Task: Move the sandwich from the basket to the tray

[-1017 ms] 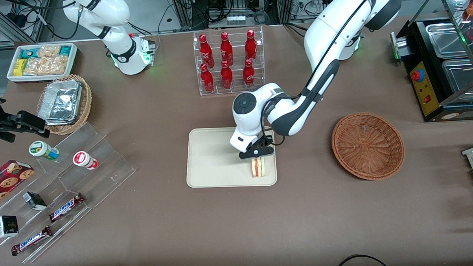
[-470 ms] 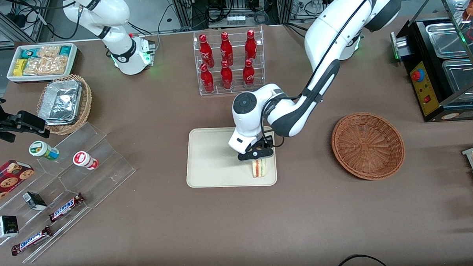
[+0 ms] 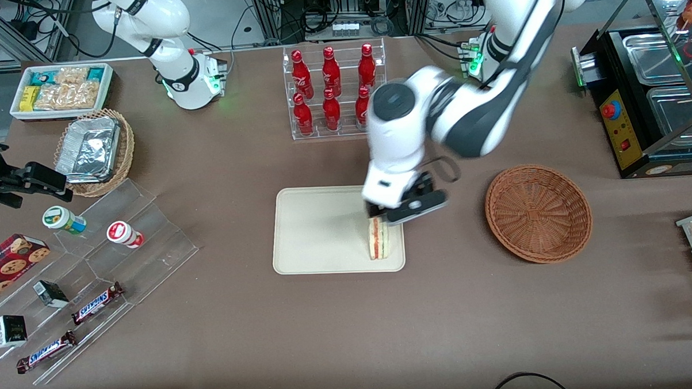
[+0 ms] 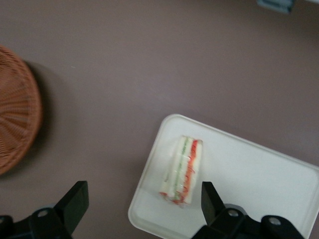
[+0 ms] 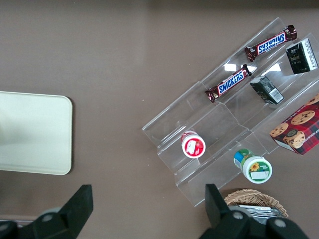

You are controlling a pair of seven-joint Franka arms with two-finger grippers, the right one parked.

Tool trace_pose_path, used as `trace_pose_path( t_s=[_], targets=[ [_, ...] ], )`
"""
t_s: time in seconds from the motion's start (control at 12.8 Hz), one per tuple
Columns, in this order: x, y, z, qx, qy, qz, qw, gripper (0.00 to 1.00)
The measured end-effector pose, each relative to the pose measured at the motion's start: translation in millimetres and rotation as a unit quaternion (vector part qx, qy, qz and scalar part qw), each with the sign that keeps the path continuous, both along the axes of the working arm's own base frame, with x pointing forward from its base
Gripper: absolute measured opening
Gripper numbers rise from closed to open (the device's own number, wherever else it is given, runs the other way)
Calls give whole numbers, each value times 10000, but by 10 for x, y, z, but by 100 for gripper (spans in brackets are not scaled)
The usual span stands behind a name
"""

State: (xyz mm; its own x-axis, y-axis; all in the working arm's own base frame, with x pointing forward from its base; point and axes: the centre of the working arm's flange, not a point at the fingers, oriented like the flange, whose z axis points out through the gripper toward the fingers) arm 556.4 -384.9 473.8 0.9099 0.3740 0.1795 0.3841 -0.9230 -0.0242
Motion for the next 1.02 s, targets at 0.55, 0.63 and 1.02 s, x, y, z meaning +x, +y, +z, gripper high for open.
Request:
trace_pose_path(
  t_s=[0.55,0.63,1.02],
  targets=[
    [218,1676,803,157,613,28,9980,100],
    [246,1839,794,121,699,-64,9975,100],
    [279,2865,1000,-228,862,-548,9945,100]
  ],
)
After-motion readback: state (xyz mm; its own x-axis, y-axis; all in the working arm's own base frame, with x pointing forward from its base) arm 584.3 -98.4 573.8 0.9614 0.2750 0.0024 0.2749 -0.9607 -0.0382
